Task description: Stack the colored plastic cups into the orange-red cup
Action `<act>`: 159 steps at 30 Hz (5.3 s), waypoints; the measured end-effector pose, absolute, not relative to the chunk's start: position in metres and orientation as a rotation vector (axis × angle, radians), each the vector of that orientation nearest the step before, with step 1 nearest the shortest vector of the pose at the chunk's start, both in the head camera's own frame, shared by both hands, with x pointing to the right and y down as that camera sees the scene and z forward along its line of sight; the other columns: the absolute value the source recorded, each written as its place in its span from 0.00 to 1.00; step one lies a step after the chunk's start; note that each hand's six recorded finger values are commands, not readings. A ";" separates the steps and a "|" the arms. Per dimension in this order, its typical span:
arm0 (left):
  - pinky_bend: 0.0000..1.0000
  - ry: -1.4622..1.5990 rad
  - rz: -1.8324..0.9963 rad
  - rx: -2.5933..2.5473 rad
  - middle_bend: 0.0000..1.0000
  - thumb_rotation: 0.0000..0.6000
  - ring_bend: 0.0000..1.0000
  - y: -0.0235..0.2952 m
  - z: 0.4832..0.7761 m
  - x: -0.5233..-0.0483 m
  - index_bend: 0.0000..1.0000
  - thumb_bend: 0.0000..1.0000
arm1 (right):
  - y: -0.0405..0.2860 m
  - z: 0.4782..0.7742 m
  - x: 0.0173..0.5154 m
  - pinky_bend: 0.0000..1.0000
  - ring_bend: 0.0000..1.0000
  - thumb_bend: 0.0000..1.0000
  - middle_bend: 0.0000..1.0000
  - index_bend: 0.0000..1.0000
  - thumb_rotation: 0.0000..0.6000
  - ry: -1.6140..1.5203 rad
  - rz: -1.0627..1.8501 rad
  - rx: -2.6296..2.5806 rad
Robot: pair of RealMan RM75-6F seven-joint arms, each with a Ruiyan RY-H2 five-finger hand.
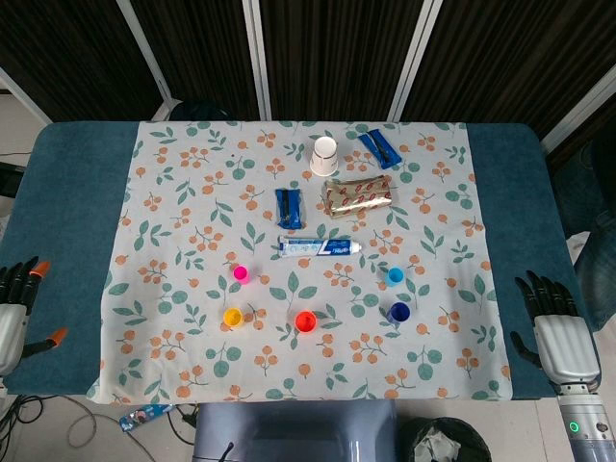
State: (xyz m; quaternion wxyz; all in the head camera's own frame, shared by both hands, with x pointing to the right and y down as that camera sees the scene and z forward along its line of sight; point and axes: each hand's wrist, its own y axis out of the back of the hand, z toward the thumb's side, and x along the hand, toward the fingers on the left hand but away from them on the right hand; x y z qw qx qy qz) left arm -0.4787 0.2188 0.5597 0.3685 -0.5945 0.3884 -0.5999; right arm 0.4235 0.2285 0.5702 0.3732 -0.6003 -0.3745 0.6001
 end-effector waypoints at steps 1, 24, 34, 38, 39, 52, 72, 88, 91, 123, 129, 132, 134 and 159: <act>0.04 0.997 -1.541 -1.527 0.00 1.00 0.00 0.219 0.560 -0.479 0.02 0.12 | 0.229 0.569 0.423 0.09 0.00 0.41 0.00 0.05 1.00 -0.961 1.534 -1.537; 0.04 1.031 -1.536 -1.523 0.00 1.00 0.00 0.220 0.551 -0.481 0.02 0.12 | 0.232 0.562 0.421 0.09 0.00 0.39 0.00 0.05 1.00 -0.949 1.519 -1.595; 0.04 1.027 -1.542 -1.518 0.00 1.00 0.00 0.219 0.553 -0.482 0.02 0.12 | 0.232 0.585 0.386 0.09 0.00 0.39 0.00 0.11 1.00 -0.880 1.465 -1.844; 0.05 1.020 -1.541 -1.527 0.00 1.00 0.00 0.220 0.554 -0.480 0.02 0.12 | 0.225 0.598 0.361 0.09 0.00 0.39 0.00 0.15 1.00 -0.819 1.429 -1.938; 0.05 1.021 -1.542 -1.525 0.00 1.00 0.00 0.220 0.554 -0.481 0.02 0.12 | 0.223 0.602 0.356 0.09 0.00 0.39 0.00 0.16 1.00 -0.807 1.424 -1.958; 0.05 1.053 -1.568 -1.503 0.00 1.00 0.00 0.217 0.552 -0.489 0.02 0.12 | 0.200 0.647 0.281 0.09 0.00 0.39 0.00 0.23 1.00 -0.706 1.373 -2.099; 0.05 1.060 -1.586 -1.492 0.00 1.00 0.00 0.215 0.552 -0.492 0.02 0.12 | 0.188 0.675 0.268 0.09 0.01 0.39 0.00 0.32 1.00 -0.680 1.452 -2.082; 0.05 1.055 -1.591 -1.487 0.00 1.00 0.00 0.216 0.553 -0.492 0.02 0.12 | 0.184 0.679 0.280 0.10 0.02 0.40 0.00 0.38 1.00 -0.701 1.484 -2.072; 0.05 1.054 -1.591 -1.486 0.00 1.00 0.00 0.216 0.553 -0.491 0.02 0.12 | 0.184 0.679 0.280 0.10 0.02 0.40 0.00 0.40 1.00 -0.701 1.483 -2.074; 0.05 1.064 -1.599 -1.478 0.00 1.00 0.00 0.217 0.551 -0.493 0.02 0.12 | 0.152 0.638 0.210 0.11 0.04 0.40 0.00 0.46 1.00 -0.632 1.302 -2.261; 0.05 1.067 -1.603 -1.470 0.00 1.00 0.00 0.216 0.550 -0.494 0.02 0.12 | 0.146 0.633 0.174 0.11 0.04 0.40 0.00 0.46 1.00 -0.534 1.239 -2.290; 0.05 1.064 -1.606 -1.468 0.00 1.00 0.00 0.216 0.551 -0.494 0.02 0.12 | 0.149 0.634 0.156 0.11 0.04 0.40 0.00 0.46 1.00 -0.507 1.219 -2.310; 0.05 1.064 -1.606 -1.469 0.00 1.00 0.00 0.216 0.551 -0.494 0.02 0.12 | 0.150 0.635 0.145 0.11 0.04 0.40 0.00 0.46 1.00 -0.487 1.205 -2.313; 0.05 1.073 -1.609 -1.463 0.00 1.00 0.00 0.215 0.550 -0.496 0.02 0.12 | 0.154 0.643 0.096 0.12 0.04 0.40 0.00 0.47 1.00 -0.484 1.183 -2.311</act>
